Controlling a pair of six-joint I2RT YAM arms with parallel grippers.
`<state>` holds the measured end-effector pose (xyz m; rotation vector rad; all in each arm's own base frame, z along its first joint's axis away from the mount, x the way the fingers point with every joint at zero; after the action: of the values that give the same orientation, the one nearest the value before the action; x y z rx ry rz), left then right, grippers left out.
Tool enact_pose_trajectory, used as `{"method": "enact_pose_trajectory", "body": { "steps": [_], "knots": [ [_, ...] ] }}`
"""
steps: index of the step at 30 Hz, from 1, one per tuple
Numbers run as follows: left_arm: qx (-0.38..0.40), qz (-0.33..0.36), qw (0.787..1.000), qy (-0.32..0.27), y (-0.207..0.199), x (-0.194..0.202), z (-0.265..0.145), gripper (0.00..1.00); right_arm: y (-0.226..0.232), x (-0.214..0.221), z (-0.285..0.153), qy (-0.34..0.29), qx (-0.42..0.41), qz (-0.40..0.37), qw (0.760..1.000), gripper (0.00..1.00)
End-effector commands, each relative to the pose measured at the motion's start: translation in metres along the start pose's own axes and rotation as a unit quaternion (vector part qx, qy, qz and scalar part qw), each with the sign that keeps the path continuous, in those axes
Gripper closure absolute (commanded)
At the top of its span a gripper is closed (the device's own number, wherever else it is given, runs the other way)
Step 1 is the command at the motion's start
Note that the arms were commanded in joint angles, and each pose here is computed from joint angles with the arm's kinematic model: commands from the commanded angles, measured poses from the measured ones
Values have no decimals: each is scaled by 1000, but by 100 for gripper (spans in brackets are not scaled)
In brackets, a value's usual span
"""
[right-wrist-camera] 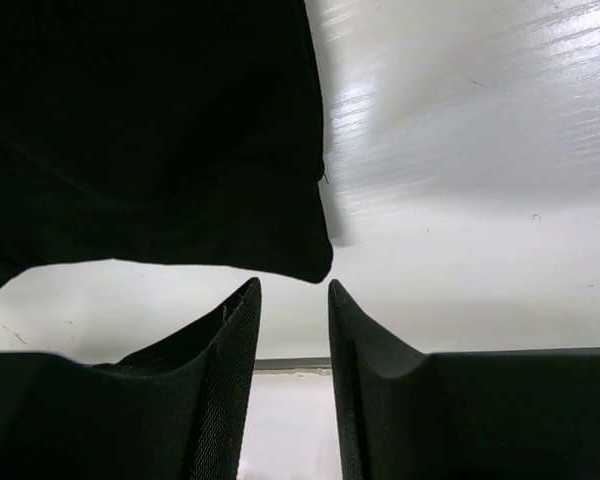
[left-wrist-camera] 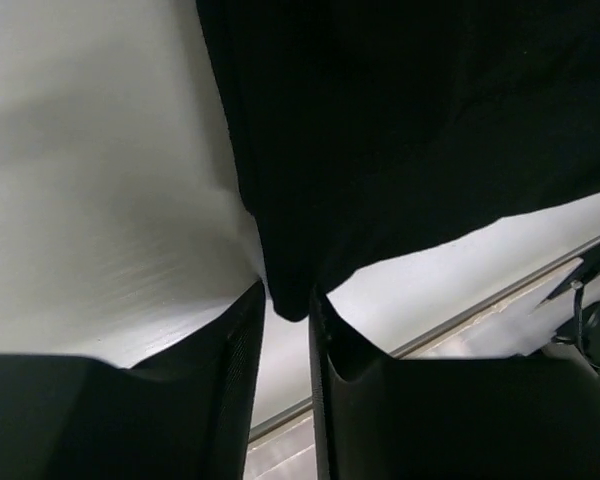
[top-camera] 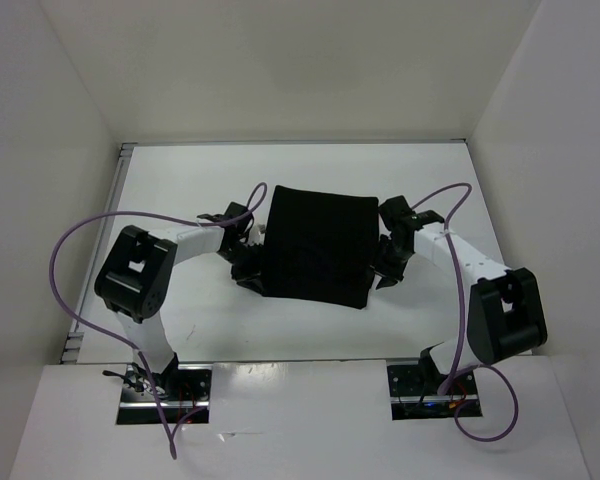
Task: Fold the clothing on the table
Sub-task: Fold the skirt
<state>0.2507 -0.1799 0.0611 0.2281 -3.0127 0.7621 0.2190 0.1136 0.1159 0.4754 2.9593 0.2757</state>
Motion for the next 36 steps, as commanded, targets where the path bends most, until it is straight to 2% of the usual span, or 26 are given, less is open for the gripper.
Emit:
{"method": "enact_pose_trajectory", "body": {
  "steps": [1,5,6,7,8,27,31,32,33,34,36],
  "knots": [
    [12,8,1000,-1,-5,-4,10,68,0,2,-10,-17,-2,14,1000,61],
    [9,1,1000,4,-2,-6,19,76,-4,9,-6,-6,0,24,1000,61],
    [12,3,1000,0,-3,-7,19,81,-4,9,-6,-6,0,24,1000,61],
    [12,3,1000,0,-3,-7,19,95,-4,10,-3,-6,0,24,1000,61],
    [9,1,1000,4,-1,-7,22,100,-4,11,1,0,-1,24,1000,61],
    [8,3,1000,-3,-5,-2,7,100,0,21,62,60,28,21,998,60],
    [2,6,1000,-2,-3,-2,6,100,-1,37,78,90,36,12,995,70],
    [0,4,1000,1,-2,-1,9,100,0,38,78,93,33,13,995,84],
    [0,4,1000,1,-2,-1,9,100,-1,41,81,101,33,14,994,93],
    [2,2,1000,7,0,0,13,100,-1,41,82,101,33,14,994,98],
    [5,-1,1000,16,1,2,15,100,-3,36,77,84,49,16,995,100]
  ]
}}
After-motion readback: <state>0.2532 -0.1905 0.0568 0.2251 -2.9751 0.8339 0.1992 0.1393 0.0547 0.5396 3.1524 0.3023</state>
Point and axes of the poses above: each gripper's point midway between its finger pads, its own z axis out along the fingers, its own y axis along the line the jaws close on, x = y × z, the point moved 5 cm from there along -z, back along the fingers, and after that the axes turned 9 degrees about -z, right-handed, at the moved point
